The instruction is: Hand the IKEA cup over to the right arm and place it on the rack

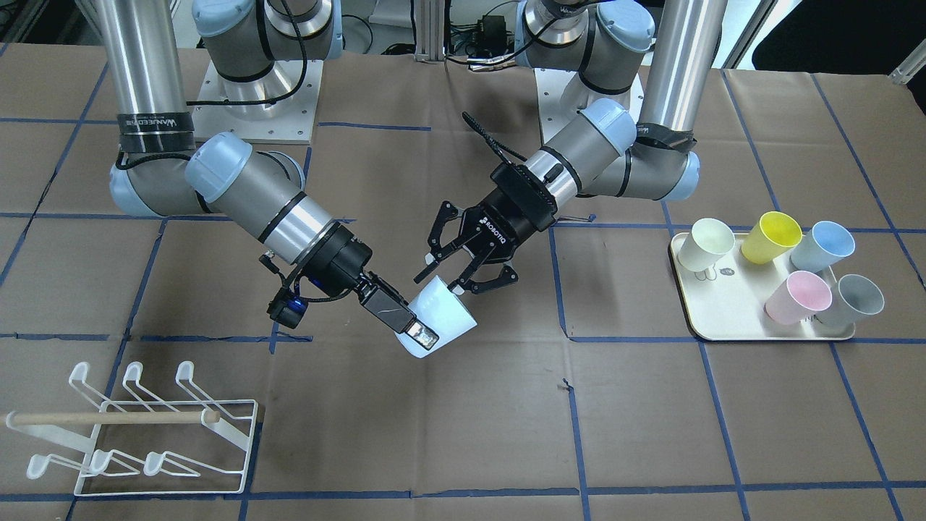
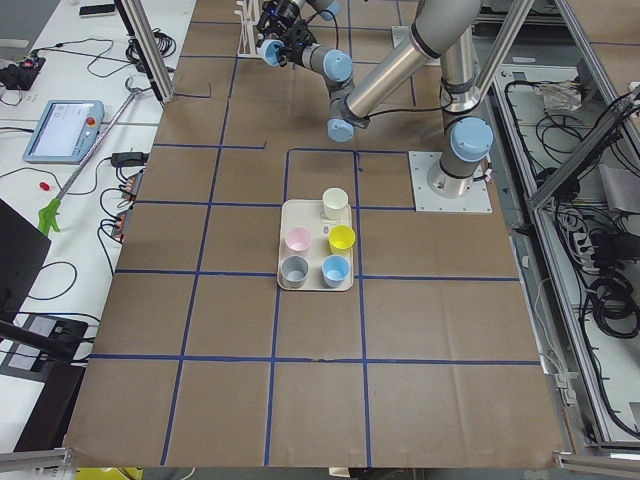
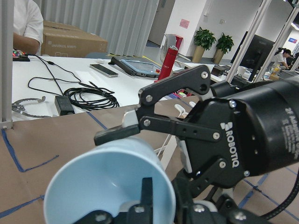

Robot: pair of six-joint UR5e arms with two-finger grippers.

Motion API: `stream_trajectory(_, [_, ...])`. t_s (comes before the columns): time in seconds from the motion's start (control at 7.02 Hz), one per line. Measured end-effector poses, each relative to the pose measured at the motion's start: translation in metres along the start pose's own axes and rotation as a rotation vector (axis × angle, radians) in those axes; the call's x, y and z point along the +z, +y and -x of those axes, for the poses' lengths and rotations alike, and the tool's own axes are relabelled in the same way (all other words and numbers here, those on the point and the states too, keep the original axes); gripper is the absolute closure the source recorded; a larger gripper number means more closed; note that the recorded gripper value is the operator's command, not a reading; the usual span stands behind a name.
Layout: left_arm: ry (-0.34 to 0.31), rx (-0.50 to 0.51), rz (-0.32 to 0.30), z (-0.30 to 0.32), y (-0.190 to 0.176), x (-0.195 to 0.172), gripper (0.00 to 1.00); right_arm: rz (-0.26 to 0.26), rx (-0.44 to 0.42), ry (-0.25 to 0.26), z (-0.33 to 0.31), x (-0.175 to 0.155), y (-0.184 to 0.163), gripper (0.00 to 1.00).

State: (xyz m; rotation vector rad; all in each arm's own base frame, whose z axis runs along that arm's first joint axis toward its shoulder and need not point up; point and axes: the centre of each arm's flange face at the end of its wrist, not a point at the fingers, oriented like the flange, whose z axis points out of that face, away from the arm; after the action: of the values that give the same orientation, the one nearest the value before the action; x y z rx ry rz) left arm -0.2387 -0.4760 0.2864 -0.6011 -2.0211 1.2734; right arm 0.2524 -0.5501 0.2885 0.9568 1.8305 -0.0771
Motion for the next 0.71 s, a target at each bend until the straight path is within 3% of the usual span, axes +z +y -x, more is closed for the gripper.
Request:
stream_trajectory(0.43, [-0.003,-0.002,-0.005,0.003,-0.002,-0.003,0.01,0.001,-0.006,-0.004,0.001,-0.001,-0.001,0.62])
stream_trajectory(0.71, [-0.016,-0.006,-0.011,0.008,-0.004,-0.010,0.01,-0.034,-0.091,-0.033,0.018,-0.008,-0.011,0.68])
